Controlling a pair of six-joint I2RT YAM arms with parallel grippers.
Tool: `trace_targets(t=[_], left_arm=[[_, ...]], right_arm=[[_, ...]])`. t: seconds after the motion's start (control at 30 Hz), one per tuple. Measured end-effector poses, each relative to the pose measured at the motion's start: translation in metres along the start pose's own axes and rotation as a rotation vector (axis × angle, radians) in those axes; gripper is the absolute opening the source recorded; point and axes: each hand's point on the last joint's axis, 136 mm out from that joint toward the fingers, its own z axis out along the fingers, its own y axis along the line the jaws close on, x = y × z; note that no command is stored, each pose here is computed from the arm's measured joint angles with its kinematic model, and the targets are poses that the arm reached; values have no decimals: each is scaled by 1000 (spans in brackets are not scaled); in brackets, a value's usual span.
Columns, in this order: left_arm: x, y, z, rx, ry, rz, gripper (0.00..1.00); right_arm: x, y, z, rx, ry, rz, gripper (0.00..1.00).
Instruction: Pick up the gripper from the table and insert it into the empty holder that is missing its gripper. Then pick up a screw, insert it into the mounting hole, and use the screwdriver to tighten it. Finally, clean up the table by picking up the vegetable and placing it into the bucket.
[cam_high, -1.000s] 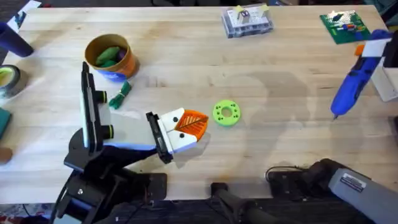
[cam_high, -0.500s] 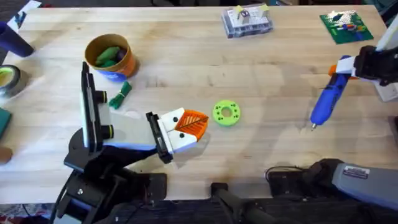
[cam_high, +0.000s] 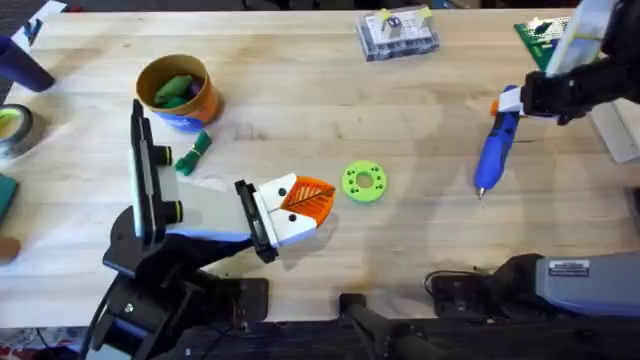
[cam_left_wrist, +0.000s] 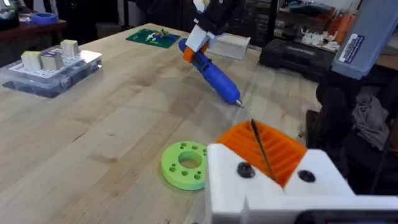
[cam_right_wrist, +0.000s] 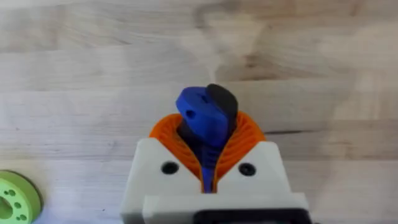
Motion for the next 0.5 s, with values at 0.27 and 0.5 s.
trace_targets(t=[0.27, 0.5], left_arm=[[0, 0, 0, 0, 0, 0, 12], [0, 0, 0, 0, 0, 0, 12]], right_arm=[[-8, 4, 2, 44, -17, -50, 861], [0, 3, 1, 54, 12, -7, 995]])
